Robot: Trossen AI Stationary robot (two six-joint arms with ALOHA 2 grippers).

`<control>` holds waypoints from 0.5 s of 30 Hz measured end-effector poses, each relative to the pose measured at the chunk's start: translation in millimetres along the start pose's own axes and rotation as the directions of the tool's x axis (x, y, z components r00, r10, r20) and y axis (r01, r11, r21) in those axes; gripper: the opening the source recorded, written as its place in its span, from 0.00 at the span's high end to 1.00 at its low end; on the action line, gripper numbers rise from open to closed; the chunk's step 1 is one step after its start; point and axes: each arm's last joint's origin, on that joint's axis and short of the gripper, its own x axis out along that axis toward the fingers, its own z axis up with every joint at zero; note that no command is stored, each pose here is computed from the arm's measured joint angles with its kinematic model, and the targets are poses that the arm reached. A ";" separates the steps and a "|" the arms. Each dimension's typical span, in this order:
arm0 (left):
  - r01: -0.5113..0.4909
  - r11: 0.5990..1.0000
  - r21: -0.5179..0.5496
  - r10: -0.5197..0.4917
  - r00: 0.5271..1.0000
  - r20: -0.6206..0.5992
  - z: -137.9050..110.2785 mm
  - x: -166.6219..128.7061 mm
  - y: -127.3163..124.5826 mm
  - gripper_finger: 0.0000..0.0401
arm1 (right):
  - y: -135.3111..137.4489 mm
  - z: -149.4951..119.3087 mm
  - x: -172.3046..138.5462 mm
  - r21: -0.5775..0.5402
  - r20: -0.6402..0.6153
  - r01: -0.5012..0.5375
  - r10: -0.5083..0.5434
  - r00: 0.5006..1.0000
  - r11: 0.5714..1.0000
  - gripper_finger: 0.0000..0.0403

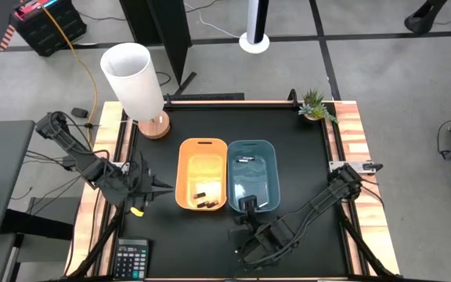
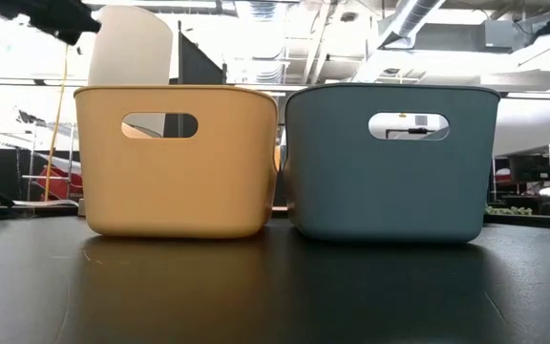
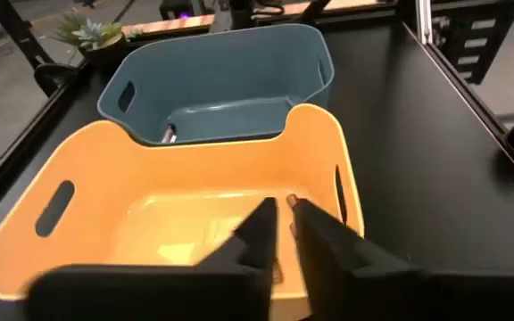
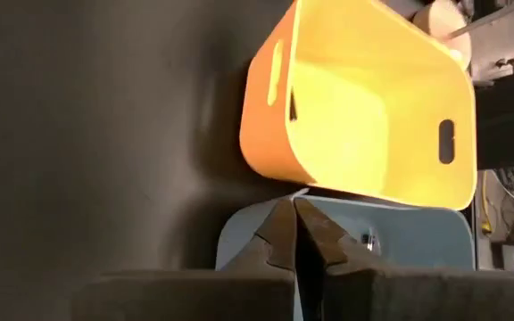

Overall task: Sort batteries
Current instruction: Return to Home Position

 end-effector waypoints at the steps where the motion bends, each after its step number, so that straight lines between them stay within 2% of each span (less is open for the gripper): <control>1: 0.001 1.000 -0.008 -0.001 1.000 0.009 -5.7 -0.3 1.7 0.94 | -3.2 0.6 -4.0 0.010 0.014 -0.004 0.004 1.000 1.000 0.97; 3: 0.007 1.000 -0.027 -0.006 0.999 0.031 -15.6 -1.1 4.8 0.98 | -9.0 3.3 -12.0 0.023 0.056 -0.016 0.015 0.998 1.000 0.97; 9: 0.060 0.998 -0.033 -0.055 0.990 0.133 -33.8 -1.7 8.6 1.00 | -13.2 16.9 -31.9 -0.002 0.224 -0.080 0.079 0.971 0.997 0.99; 15: 0.093 0.996 -0.001 -0.090 0.974 0.209 -44.3 -2.1 10.6 1.00 | -15.4 26.3 -25.2 0.010 0.292 -0.131 0.122 0.949 0.991 1.00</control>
